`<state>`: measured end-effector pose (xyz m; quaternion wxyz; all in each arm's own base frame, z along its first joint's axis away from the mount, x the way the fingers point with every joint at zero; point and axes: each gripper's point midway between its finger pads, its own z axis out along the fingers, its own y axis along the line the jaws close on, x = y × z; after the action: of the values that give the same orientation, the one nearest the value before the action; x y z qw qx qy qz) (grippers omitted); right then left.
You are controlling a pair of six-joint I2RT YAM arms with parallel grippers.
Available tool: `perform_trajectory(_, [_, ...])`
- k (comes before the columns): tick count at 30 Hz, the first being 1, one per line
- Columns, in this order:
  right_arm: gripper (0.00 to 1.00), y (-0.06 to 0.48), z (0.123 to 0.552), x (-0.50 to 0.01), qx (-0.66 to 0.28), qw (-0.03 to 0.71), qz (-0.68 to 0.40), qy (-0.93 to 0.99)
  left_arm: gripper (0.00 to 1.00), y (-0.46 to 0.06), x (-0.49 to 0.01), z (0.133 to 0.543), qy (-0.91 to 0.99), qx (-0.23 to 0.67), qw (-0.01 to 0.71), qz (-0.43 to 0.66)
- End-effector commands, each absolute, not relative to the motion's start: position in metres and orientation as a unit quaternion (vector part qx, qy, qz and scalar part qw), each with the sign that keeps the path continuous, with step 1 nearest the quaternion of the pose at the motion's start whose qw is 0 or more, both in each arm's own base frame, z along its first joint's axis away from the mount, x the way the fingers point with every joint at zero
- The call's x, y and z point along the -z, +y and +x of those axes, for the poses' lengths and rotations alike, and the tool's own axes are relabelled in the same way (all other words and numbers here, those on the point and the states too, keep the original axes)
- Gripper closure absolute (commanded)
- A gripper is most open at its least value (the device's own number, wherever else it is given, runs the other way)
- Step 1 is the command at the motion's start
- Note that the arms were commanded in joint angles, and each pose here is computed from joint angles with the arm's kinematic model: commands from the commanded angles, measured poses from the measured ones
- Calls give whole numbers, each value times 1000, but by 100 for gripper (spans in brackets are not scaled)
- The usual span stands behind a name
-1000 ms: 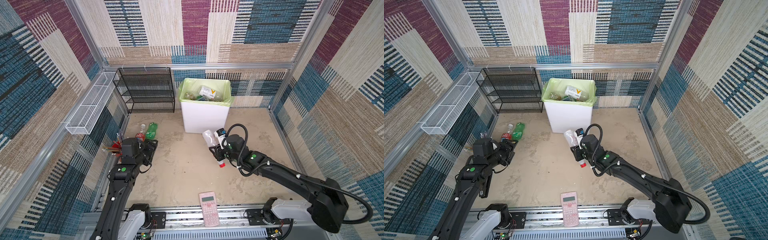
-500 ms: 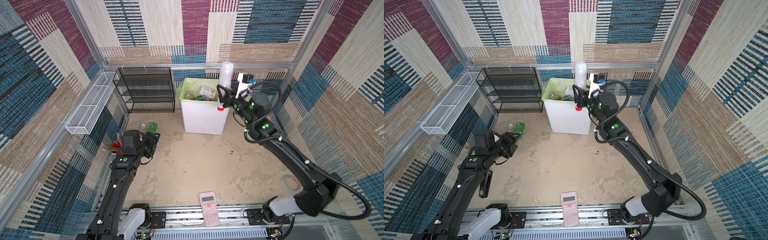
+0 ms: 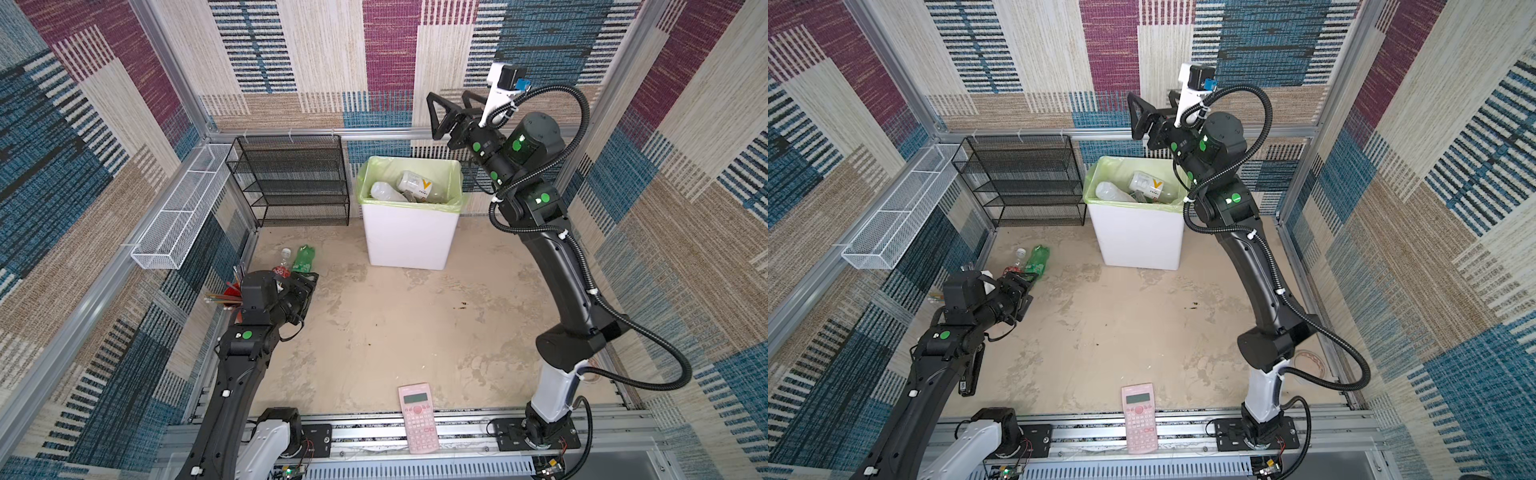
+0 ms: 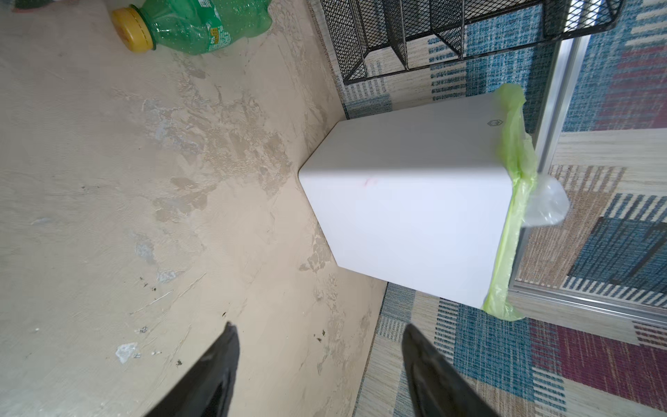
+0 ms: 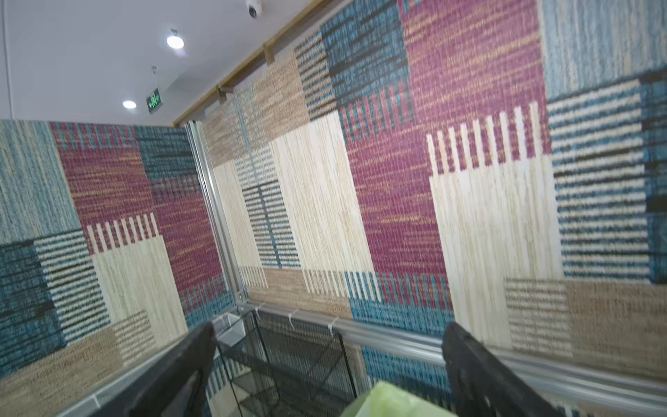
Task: Throw the plastic bottles in the bin
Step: Throw the plastic bottle into the trash bin, then pick up the plastic bottle from the top-left of the table.
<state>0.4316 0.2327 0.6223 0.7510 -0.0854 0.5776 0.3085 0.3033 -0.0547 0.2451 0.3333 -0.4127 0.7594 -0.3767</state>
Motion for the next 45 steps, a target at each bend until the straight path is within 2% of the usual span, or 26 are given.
perform_trajectory(1, [5,220,412,-609,-309,747,-76,583,28,-52,-244,306,753,377,336,-423])
perform_trajectory(5, [10,211,398,-523,-303,685,-62,659,28,-50,-241,310,754,371,336,-426])
perform_trajectory(8, [13,204,382,-424,-307,609,-37,730,28,-46,-241,319,751,361,343,-434])
perform_trajectory(12, [16,202,351,-295,-307,499,-12,810,28,-30,-250,340,767,302,365,-432])
perform_trajectory(17, [16,201,326,-213,-304,431,0,850,29,-9,-266,379,824,186,379,-377])
perform_trajectory(19, [16,201,322,-198,-302,420,-1,856,29,-7,-262,398,858,145,360,-337])
perform_trajectory(27, [16,198,308,-181,-302,409,-14,861,18,4,-204,444,961,11,217,-171])
perform_trajectory(33, [16,194,301,-176,-298,403,-19,865,14,18,-163,469,983,-51,137,-111])
perform_trajectory(38, [15,192,298,-175,-292,399,-17,869,13,26,-134,484,988,-72,108,-86])
perform_trajectory(45, [16,189,300,-178,-284,396,-10,873,17,32,-91,490,993,-74,66,-70])
